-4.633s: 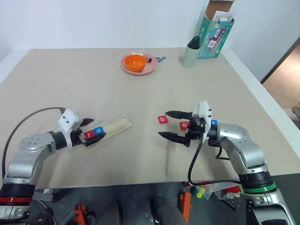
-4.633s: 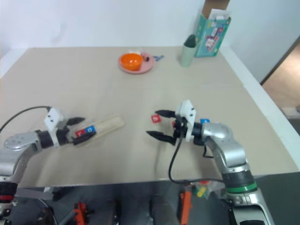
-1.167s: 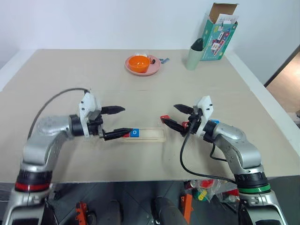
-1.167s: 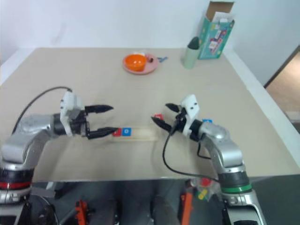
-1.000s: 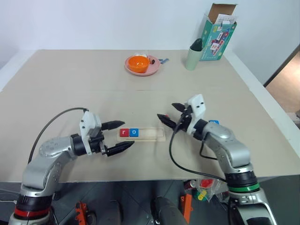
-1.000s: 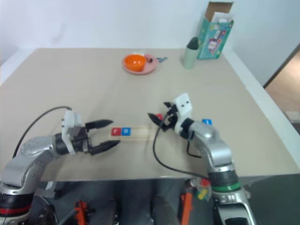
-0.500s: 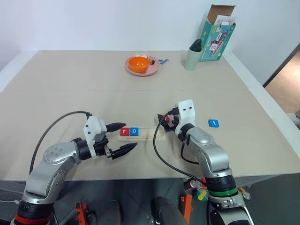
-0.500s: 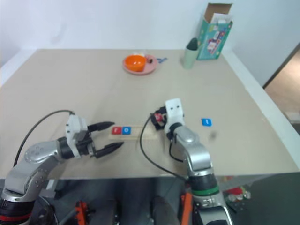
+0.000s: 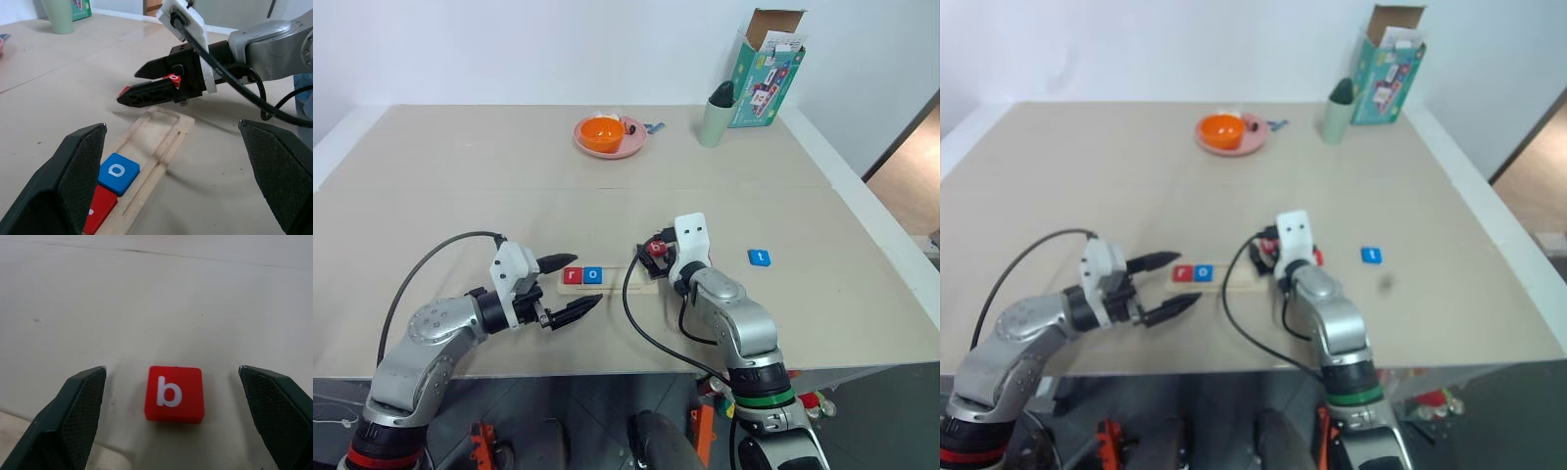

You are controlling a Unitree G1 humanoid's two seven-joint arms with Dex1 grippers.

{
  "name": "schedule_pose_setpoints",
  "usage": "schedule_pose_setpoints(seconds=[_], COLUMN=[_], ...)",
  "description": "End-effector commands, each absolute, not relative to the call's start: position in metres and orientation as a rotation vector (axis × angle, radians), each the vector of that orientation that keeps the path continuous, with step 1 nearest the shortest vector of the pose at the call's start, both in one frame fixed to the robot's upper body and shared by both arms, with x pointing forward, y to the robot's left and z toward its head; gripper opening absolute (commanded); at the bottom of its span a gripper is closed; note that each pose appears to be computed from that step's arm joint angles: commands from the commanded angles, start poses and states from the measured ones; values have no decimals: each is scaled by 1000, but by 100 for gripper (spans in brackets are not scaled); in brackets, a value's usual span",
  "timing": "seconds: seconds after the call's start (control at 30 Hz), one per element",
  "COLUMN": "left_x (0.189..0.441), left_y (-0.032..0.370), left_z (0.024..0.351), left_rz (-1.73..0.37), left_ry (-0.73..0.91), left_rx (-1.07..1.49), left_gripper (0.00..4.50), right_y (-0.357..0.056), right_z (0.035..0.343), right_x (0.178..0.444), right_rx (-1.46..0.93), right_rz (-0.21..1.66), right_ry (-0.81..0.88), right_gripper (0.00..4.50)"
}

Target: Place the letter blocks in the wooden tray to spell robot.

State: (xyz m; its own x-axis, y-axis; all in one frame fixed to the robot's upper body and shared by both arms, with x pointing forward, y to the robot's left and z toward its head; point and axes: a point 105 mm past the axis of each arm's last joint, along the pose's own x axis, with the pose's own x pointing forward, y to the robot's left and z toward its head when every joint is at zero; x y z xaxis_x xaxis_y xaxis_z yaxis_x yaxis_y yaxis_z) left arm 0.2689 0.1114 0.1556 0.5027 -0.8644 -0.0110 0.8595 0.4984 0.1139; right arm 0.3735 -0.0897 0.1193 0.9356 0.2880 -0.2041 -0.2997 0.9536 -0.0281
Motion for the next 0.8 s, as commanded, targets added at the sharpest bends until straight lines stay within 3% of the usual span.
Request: schedule_pose_setpoints(seconds=[0.03,0.27,0.37,0.6,0.8], left_x=[265,264,266,269,268], left_y=[105,102,103,106,104], left_z=[169,168,169,170,169], left_rz=[-1063,-1067,-1061,-1046,-1054], left_ry=[-112,-111,-115,-122,-119], left_rx=[142,139,136,134,135], left_gripper=[448,448,450,450,450], right_y=[-90,-86,-85,-83,-87], right_z=[128,123,121,120,132], right_x=[378,381,382,381,381], right_rx=[-36,-46,-71,-101,-133], right_rz=[283,291,288,300,292], right_ry=[177,205,216,230,191], right_gripper=[450,450,370,128,122])
